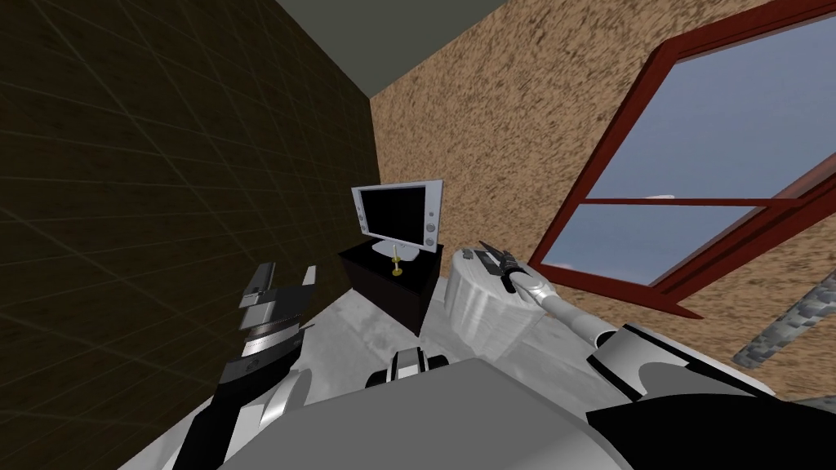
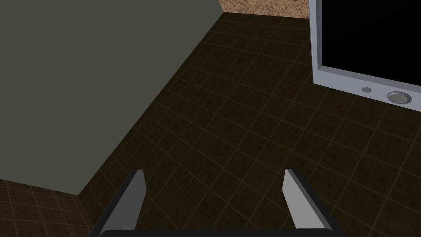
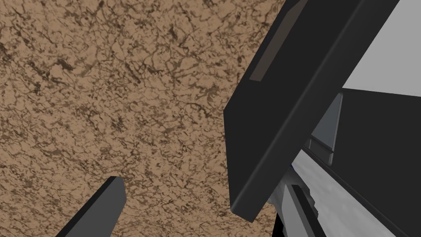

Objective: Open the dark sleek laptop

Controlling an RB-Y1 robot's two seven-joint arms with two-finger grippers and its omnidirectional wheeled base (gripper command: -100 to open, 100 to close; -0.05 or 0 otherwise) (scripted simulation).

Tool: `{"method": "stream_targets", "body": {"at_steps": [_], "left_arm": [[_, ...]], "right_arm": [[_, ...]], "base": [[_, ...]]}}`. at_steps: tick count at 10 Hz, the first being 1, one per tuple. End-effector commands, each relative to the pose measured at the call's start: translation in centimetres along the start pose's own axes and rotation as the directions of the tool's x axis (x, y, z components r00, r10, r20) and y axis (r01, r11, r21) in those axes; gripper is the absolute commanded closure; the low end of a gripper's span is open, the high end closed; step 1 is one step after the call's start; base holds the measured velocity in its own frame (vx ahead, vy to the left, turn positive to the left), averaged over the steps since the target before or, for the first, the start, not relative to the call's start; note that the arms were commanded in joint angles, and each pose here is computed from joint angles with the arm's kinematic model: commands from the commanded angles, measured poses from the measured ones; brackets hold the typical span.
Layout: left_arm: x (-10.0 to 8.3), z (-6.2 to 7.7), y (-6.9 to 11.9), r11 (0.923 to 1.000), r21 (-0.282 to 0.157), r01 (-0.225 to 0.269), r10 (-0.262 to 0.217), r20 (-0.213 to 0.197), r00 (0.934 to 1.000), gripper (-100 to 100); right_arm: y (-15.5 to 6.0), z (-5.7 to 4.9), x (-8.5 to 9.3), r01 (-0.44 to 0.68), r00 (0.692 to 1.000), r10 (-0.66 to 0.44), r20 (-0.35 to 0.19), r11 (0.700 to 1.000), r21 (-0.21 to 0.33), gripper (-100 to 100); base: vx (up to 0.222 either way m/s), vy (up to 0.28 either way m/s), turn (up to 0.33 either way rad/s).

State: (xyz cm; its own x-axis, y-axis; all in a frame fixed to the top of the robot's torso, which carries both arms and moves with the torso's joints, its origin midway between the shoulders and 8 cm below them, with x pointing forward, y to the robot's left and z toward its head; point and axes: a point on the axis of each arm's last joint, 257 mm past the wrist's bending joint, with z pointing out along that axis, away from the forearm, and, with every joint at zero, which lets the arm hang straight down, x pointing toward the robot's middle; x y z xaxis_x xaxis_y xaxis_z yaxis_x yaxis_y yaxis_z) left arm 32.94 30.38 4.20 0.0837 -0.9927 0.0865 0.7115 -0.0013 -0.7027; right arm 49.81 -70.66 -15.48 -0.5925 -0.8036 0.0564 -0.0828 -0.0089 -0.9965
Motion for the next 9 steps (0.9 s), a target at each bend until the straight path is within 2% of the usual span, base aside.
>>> {"method": "stream_targets", "body": {"at_steps": [1, 2, 3, 4, 9], "left_arm": [[0.0, 0.0, 0.0, 1.0, 0.0, 0.0, 0.0, 0.0, 1.0, 0], [0.0, 0.0, 0.0, 1.0, 0.0, 0.0, 0.0, 0.0, 1.0, 0], [0.0, 0.0, 0.0, 1.0, 0.0, 0.0, 0.0, 0.0, 1.0, 0], [0.0, 0.0, 0.0, 1.0, 0.0, 0.0, 0.0, 0.0, 1.0, 0], [0.0, 0.0, 0.0, 1.0, 0.0, 0.0, 0.0, 0.0, 1.0, 0]], "right_arm": [[-2.08, 0.75, 1.51, -0.006, 1.0, 0.006, 0.002, 1.0, 0.002, -100], [-2.63, 0.93, 1.91, -0.007, 1.0, 0.007, 0.002, 1.0, 0.002, -100], [-2.03, 0.79, 1.67, -0.004, 1.0, 0.004, 0.001, 1.0, -0.002, -100], [-2.05, 0.83, 1.69, -0.005, 1.0, 0.005, 0.003, 1.0, -0.003, 0], [-2.06, 0.82, 1.69, -0.005, 1.0, 0.005, 0.003, 1.0, -0.003, 0]], "base": [[0.009, 0.058, -0.006], [0.003, 0.048, -0.001], [0.003, 0.019, -0.002], [0.0, 0.0, 0.0], [0.0, 0.0, 0.0]]}}
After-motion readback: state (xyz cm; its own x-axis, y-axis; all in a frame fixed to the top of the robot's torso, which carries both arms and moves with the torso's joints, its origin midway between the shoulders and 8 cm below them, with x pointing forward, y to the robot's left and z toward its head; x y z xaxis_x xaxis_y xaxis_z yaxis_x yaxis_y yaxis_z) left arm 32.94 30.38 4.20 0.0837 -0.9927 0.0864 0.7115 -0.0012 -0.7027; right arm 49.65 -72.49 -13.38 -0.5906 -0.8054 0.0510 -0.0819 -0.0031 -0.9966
